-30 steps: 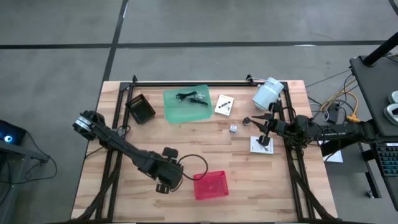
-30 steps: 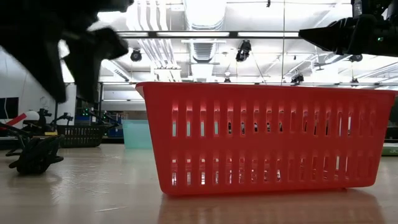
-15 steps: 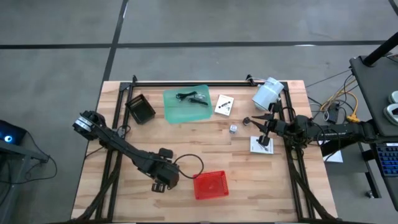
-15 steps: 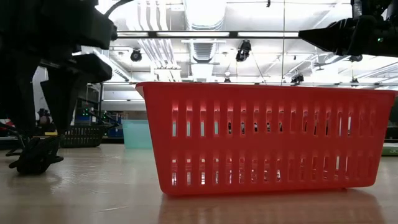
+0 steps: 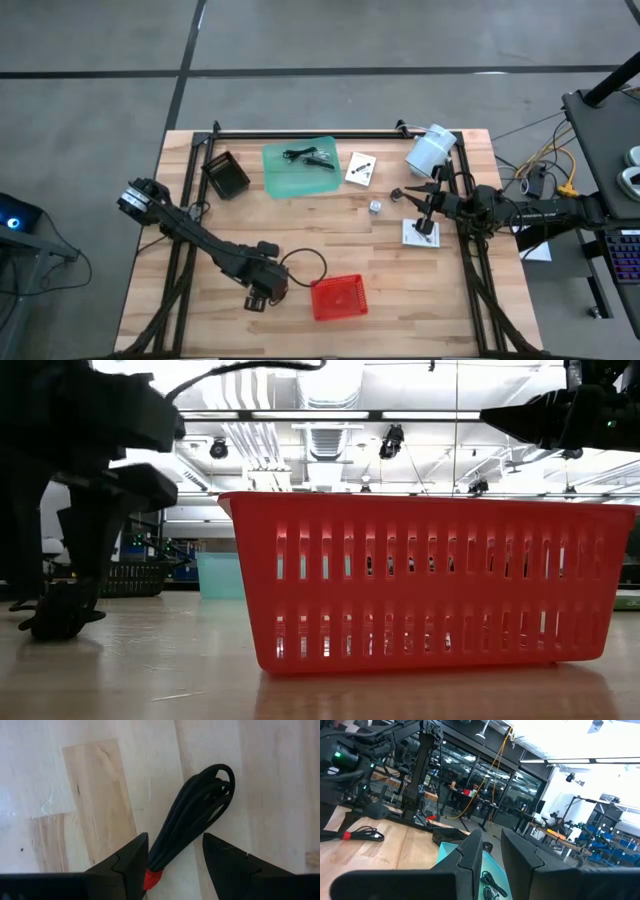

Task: Pick and place items into bin
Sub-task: Put the black charger cable into the green bin

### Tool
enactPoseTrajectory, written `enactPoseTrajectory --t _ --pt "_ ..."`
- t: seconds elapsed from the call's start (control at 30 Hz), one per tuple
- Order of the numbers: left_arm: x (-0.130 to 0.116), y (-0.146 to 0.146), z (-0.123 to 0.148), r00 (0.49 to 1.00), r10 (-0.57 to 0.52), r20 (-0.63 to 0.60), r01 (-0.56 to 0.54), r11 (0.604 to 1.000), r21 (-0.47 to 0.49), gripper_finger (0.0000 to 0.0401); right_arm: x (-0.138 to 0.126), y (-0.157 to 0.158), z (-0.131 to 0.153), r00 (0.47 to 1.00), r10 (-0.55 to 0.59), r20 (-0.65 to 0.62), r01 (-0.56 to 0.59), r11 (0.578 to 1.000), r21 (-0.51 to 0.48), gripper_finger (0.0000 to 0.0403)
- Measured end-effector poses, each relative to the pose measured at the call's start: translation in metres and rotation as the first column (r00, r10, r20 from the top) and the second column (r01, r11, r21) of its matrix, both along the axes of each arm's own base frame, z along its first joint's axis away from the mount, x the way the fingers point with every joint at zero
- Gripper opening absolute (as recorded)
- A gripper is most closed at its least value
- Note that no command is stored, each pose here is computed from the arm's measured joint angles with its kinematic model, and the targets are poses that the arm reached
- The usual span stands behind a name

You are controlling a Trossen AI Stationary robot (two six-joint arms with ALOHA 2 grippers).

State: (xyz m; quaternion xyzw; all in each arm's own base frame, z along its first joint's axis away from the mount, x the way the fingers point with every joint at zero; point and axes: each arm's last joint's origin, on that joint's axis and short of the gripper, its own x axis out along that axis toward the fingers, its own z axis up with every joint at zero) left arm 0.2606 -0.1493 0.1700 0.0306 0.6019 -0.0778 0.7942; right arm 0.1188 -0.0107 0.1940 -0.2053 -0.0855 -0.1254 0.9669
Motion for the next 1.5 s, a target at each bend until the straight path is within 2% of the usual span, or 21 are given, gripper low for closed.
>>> enactPoseTrajectory --t 0.23,0.4,0.53,0.8,1.5 --pt "-0.001 0.0 -0.018 0.998 -0.005 -0.06 0.006 1.0 0.015 0.0171 0.0 0.0 0.0 1.0 -0.001 -0.001 0.001 1.0 0.0 0.0059" --pt "-0.001 0.0 -0.02 0.998 -0.007 -0.063 0.008 1.0 0.012 0.0163 0.0 0.0 -0.001 1.0 -0.001 -0.009 0.001 1.0 0.0 0.0059" --pt "-0.001 0.0 -0.019 0.998 -0.008 -0.055 0.009 1.0 0.004 0.0126 0.0 0.0 -0.001 1.0 -0.002 -0.016 0.002 1.0 -0.002 0.0059" --pt "0.0 0.002 -0.018 0.998 -0.008 -0.057 0.008 1.0 -0.009 0.0017 0.0 0.0 -0.002 1.0 -0.005 -0.019 0.005 1.0 -0.014 0.0059" --pt "0.02 0.017 0.002 0.998 0.07 0.009 -0.069 0.997 -0.045 0.0017 0.0 0.0 -0.002 1.0 -0.005 -0.019 0.004 1.0 -0.014 0.0059"
